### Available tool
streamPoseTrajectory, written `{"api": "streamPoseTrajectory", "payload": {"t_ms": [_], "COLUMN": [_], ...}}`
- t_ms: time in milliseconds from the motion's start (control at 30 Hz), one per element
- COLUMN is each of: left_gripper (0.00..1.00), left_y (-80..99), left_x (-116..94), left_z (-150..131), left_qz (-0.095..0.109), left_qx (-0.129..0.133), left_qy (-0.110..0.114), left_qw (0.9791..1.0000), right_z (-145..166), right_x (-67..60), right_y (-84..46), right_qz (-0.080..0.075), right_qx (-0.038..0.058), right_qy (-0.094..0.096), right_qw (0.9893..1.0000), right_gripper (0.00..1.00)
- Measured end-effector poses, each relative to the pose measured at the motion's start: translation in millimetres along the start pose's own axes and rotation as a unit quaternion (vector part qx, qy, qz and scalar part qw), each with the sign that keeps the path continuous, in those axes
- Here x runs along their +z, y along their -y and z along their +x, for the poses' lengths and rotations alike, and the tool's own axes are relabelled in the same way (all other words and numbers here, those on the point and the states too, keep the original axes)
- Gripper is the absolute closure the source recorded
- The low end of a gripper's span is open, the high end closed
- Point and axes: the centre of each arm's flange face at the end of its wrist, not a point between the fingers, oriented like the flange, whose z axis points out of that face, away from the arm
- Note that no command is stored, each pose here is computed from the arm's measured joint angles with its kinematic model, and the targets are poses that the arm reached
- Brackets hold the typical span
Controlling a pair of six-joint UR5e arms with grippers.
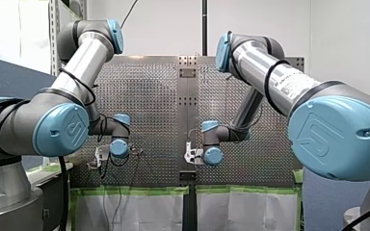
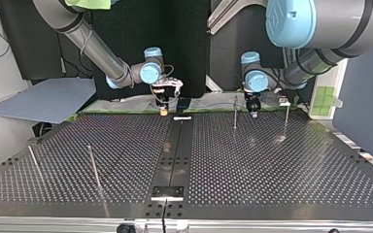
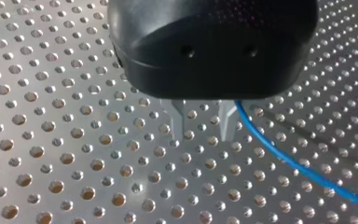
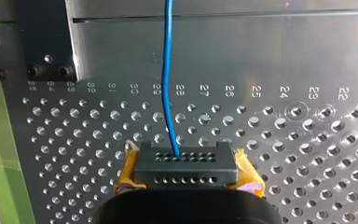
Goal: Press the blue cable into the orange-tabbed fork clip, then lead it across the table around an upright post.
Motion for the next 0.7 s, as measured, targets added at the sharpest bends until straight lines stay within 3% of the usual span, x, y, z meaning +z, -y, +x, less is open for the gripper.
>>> {"api": "streamPoseTrajectory", "payload": {"t_ms": [100, 167, 233, 367, 500, 700], "left_gripper": [0.16, 0.02, 0.00, 0.00, 0.00, 0.00], "left_y": [-0.4, -0.7, -1.4, -4.4, -8.9, -13.1], "left_x": [1, 1, 1, 0, -3, -14], "left_z": [0, 0, 1, 2, 5, 13], "left_qz": [0.009, 0.014, 0.017, 0.015, 0.000, -0.007], "left_qx": [0.000, 0.000, 0.000, 0.003, 0.013, 0.034], "left_qy": [-0.002, -0.004, -0.007, -0.019, -0.032, -0.066], "left_qw": [1.0000, 0.9999, 0.9998, 0.9997, 0.9994, 0.9972], "right_z": [0, 0, 0, 0, 0, 0], "right_x": [0.4, 0.8, 1.2, 1.8, 2.2, 2.4], "right_y": [-1.4, -2.5, -3.8, -6.2, -7.5, -8.0], "right_qz": [-0.001, -0.002, -0.003, -0.004, -0.005, -0.005], "right_qx": [-0.0007, -0.0011, -0.0016, -0.0020, -0.0020, -0.0019], "right_qy": [0.000, 0.000, 0.001, 0.001, 0.001, 0.001], "right_qw": [1.0000, 1.0000, 1.0000, 1.0000, 1.0000, 1.0000], "right_gripper": [1.00, 1.00, 1.00, 1.00, 1.00, 1.00]}}
